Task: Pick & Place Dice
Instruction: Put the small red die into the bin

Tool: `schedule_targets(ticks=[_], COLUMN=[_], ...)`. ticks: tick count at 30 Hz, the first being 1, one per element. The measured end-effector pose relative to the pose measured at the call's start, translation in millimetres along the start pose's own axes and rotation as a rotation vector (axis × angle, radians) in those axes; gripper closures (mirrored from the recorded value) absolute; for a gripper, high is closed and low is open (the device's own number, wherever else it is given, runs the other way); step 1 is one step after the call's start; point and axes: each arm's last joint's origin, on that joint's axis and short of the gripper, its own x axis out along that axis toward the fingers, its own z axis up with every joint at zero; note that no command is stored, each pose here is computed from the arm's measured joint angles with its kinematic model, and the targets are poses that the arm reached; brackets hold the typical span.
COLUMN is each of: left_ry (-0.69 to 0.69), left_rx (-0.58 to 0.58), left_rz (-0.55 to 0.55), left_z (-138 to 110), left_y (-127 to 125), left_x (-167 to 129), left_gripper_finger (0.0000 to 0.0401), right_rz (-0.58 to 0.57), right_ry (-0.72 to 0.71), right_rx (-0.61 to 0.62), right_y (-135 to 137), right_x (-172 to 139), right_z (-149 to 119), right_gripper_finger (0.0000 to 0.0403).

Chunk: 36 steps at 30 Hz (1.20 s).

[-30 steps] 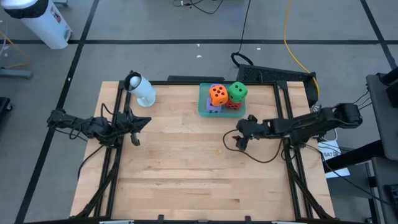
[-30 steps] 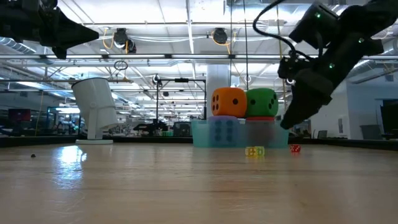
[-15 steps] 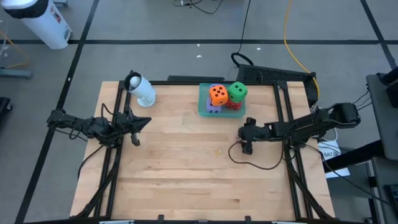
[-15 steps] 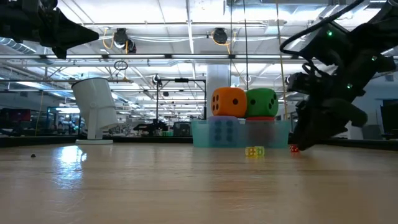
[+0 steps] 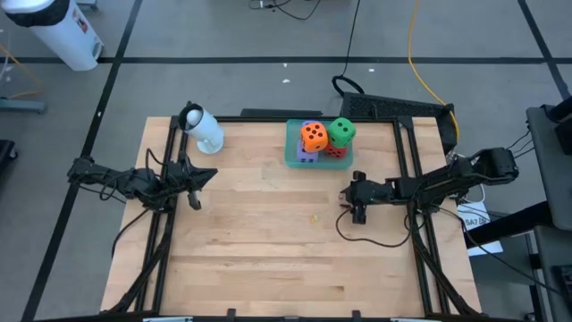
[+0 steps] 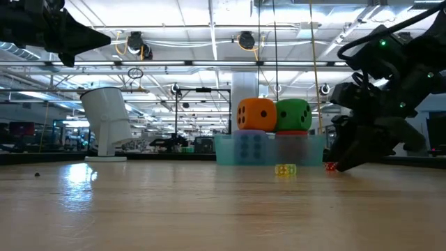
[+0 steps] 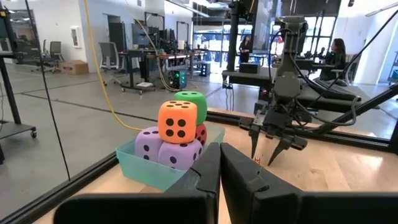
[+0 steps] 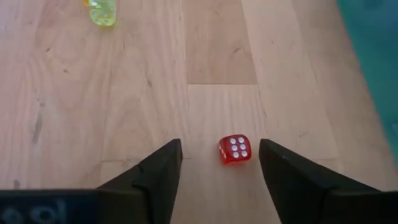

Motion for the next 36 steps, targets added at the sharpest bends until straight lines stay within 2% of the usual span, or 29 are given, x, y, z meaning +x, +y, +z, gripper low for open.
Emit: schedule_targets(ticks=[12,20,24,28,32,36], left_ry=[0.0,0.0,0.0,0.0,0.0,0.0], left_rx=[0.001,0.002,0.002,0.002,0.001,0.0], left_rz=[0.0,0.0,0.0,0.0,0.0,0.0], left_z=[0.0,0.0,0.0,0.0,0.0,0.0], left_y=[0.0,0.0,0.0,0.0,0.0,0.0], left_x=[0.0,0.0,0.0,0.0,0.0,0.0], left_gripper_finger=[0.0382,0.0382,0.0382,0.0382,0.0382,0.0382], right_rz=[-0.038,-0.044,-0.046,-0.045,-0.001,-0.008], right_ry=[0.009,-0.012,-0.046,-0.141,-0.269,-0.418], right_rx=[0.054,0.012,0.016,0.038,0.071,0.08], right_y=[-9.9,-10.3,-10.6,-11.3,-12.0,-15.1], right_x=[1.3,1.3,1.2,-1.1,-10.9,-30.6], right_z=[-1.0,0.9,4.2,13.5,26.2,39.7], right_gripper_finger=[0.0291,0.0363,0.0367,0.0358,0.0353,0.0364])
